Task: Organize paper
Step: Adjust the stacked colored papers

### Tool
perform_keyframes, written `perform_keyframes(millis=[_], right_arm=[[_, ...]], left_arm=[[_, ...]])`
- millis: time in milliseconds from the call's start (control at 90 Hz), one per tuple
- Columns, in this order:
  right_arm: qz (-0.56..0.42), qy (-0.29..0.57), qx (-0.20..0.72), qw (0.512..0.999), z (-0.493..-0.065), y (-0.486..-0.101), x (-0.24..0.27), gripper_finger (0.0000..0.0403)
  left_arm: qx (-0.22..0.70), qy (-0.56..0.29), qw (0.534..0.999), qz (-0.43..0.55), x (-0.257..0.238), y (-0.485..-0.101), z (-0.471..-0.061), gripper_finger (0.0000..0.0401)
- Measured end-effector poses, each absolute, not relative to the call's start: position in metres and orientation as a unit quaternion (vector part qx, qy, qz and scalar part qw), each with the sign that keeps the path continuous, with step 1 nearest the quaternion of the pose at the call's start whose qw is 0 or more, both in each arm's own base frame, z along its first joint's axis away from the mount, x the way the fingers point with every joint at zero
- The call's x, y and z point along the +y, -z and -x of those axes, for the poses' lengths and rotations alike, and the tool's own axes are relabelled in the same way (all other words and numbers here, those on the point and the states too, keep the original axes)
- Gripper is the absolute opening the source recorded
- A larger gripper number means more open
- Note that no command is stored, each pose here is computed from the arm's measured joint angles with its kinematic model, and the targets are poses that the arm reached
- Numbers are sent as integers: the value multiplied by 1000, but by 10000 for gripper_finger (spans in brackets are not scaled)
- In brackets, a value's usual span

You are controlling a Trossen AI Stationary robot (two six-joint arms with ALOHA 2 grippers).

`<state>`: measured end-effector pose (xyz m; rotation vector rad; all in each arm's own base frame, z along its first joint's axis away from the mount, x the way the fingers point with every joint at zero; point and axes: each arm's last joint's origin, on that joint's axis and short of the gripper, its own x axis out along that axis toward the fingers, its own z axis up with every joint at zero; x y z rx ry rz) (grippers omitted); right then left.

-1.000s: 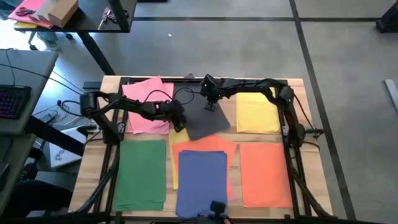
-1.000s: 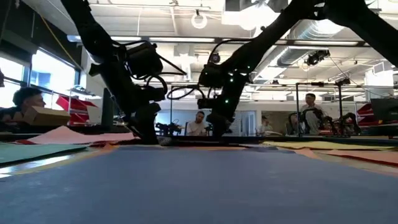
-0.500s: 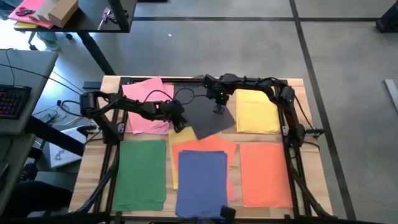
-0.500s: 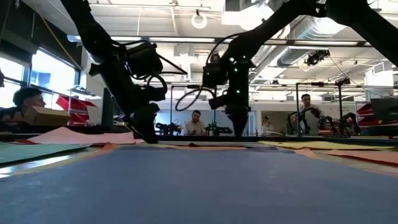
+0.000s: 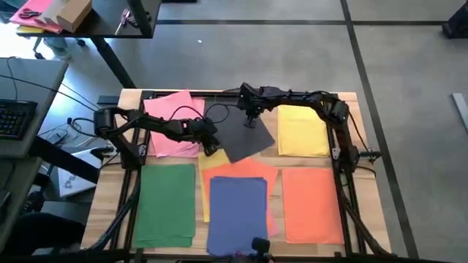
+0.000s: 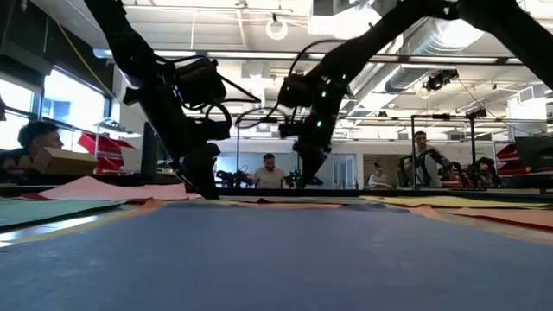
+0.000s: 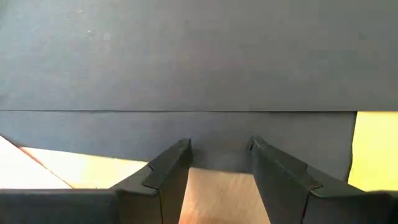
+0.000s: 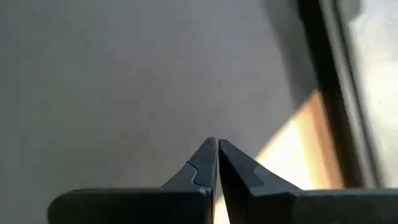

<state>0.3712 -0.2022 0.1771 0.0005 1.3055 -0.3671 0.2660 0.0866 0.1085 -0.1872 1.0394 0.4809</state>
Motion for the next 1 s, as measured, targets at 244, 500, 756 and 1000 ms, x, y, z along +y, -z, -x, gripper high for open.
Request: perform_keyframes(millis=[244, 500, 756, 1000], right_arm=[[-58, 123, 688, 712, -347, -158, -177, 0], [-16, 142, 590, 795, -369, -146, -177, 0], [-14, 136, 599, 789, -374, -166, -181, 0], [-42, 91, 631, 769, -365, -149, -164, 0]], left_arm=[[491, -227, 837, 87, 87, -108, -266, 156], [500, -213, 836, 69, 84, -108, -266, 156], [506, -208, 835, 64, 83, -108, -265, 156], [520, -138, 843, 30, 75, -108, -267, 156]])
